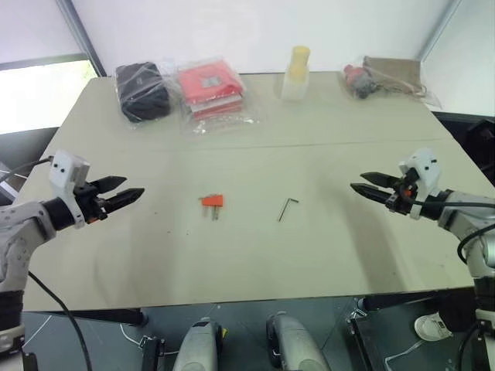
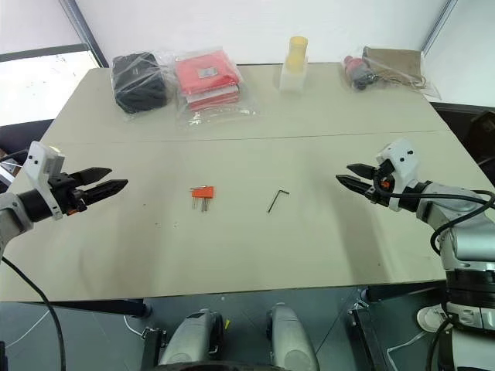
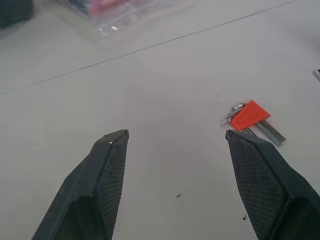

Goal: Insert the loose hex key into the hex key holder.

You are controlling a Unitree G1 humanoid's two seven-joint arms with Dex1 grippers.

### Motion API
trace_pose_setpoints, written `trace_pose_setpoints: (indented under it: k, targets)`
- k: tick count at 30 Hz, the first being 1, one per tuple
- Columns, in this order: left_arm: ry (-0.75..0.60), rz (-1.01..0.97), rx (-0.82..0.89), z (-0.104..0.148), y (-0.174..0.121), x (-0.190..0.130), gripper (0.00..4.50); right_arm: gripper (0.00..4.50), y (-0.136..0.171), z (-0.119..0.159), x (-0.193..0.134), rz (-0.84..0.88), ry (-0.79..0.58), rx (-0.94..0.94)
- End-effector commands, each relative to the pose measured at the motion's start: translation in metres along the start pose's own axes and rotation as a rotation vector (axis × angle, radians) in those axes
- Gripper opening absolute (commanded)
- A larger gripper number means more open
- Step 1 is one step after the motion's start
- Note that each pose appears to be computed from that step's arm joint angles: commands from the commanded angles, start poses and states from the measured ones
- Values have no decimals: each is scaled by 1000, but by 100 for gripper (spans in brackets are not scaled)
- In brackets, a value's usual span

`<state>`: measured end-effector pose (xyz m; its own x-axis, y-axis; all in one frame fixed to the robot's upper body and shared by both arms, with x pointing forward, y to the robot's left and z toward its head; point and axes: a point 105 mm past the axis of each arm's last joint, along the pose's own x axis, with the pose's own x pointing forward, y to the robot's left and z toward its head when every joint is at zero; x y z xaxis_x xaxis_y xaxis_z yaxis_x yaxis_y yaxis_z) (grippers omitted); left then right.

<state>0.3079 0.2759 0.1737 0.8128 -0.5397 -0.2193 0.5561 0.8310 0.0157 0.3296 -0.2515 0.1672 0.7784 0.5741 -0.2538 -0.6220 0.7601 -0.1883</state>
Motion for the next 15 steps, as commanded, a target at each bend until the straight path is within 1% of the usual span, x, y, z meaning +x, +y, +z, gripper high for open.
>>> trace_pose_setpoints:
  k: [1, 5, 6, 7, 8, 9, 10, 11, 12, 15]
  targets:
    - [-29, -3, 40, 11, -1, -1, 322, 192, 2, 11, 0, 6, -26, -56]
    - [-36, 0, 43, 12, -1, 0, 322, 192, 3, 11, 2, 17, -25, -41]
    - [-41, 0, 39, 12, -1, -1, 330, 232, 2, 10, 2, 10, -19, -46]
    - [-42, 2, 39, 12, 0, -1, 330, 247, 1, 8, 2, 8, -11, -26]
    - [-38, 14, 45, 12, 1, -1, 354, 278, 2, 7, 2, 16, -5, -33]
    - [-36, 22, 50, 11, 3, -2, 385, 334, 3, 6, 2, 23, -1, -39]
    - [-38, 19, 42, 11, 2, -1, 413, 374, 3, 5, 2, 28, 2, -33]
    - [-43, 16, 41, 12, 2, -1, 450, 428, 4, 5, 2, 28, 3, -39]
    - [-46, 8, 36, 12, 1, -1, 450, 445, 3, 5, 2, 20, 3, -37]
    - [-41, 22, 51, 12, 3, -1, 450, 445, 3, 5, 2, 18, 4, -47]
